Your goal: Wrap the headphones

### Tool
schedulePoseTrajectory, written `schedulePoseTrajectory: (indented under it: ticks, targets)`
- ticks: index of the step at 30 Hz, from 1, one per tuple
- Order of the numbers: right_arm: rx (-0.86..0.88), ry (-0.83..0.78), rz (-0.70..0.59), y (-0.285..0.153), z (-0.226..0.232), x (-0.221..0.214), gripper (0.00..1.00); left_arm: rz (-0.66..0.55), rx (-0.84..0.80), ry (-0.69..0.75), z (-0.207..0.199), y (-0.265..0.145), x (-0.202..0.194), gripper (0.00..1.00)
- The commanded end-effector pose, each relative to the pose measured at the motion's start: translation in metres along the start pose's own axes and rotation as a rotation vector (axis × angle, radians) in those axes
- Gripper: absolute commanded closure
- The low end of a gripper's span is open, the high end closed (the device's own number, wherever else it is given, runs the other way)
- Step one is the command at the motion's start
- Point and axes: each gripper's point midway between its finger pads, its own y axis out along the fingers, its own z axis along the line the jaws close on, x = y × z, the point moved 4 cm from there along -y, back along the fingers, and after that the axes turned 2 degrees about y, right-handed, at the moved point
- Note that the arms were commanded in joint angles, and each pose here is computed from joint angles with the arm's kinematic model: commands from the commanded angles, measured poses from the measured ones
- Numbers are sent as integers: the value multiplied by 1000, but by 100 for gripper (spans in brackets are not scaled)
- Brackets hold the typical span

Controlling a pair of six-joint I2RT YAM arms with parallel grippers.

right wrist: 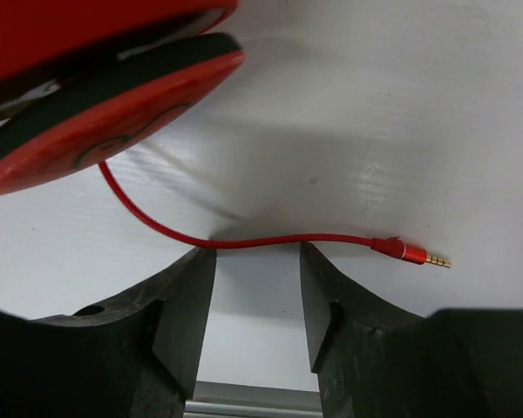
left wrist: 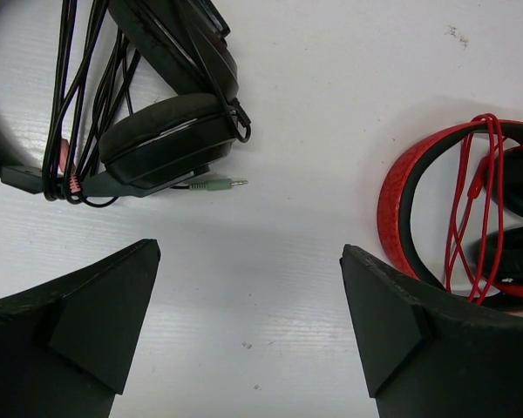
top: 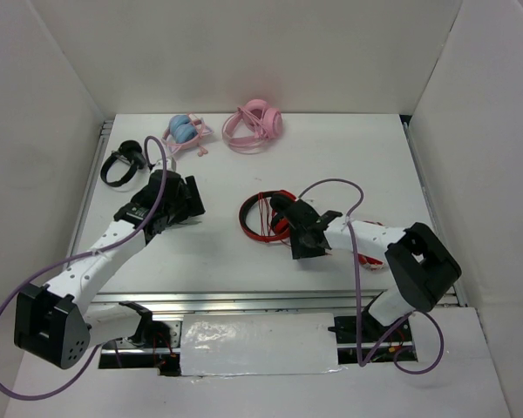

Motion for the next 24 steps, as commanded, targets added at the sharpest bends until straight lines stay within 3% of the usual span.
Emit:
schedulePoseTrajectory:
  ticks: [1,3,9,14,18,22,24]
  targets:
    - [64,-65,-38,-10,13,2,47,-44,-40,-1,-4,-7,10,1]
    - [65,-114,-79,-19,19,7,39,-53,-44,-2,-4,-9,11,1]
    - [188,-365,-194,-39,39,28,34,-63,-41,2,-3,-13,13,1]
    - [107,-480,-163,-28,27,25,33,-76,-23,4,1,-16,15,1]
    - [6,-533,-147,-11,11,28,33,-75,-20,8,0,-14,17,1]
    - [25,-547,-128,-3,14,32,35,-72,-8,6,1,-13,17,1]
    - [53,-559,-118,0,18,29,41,-69,-3,8,1,-11,17,1]
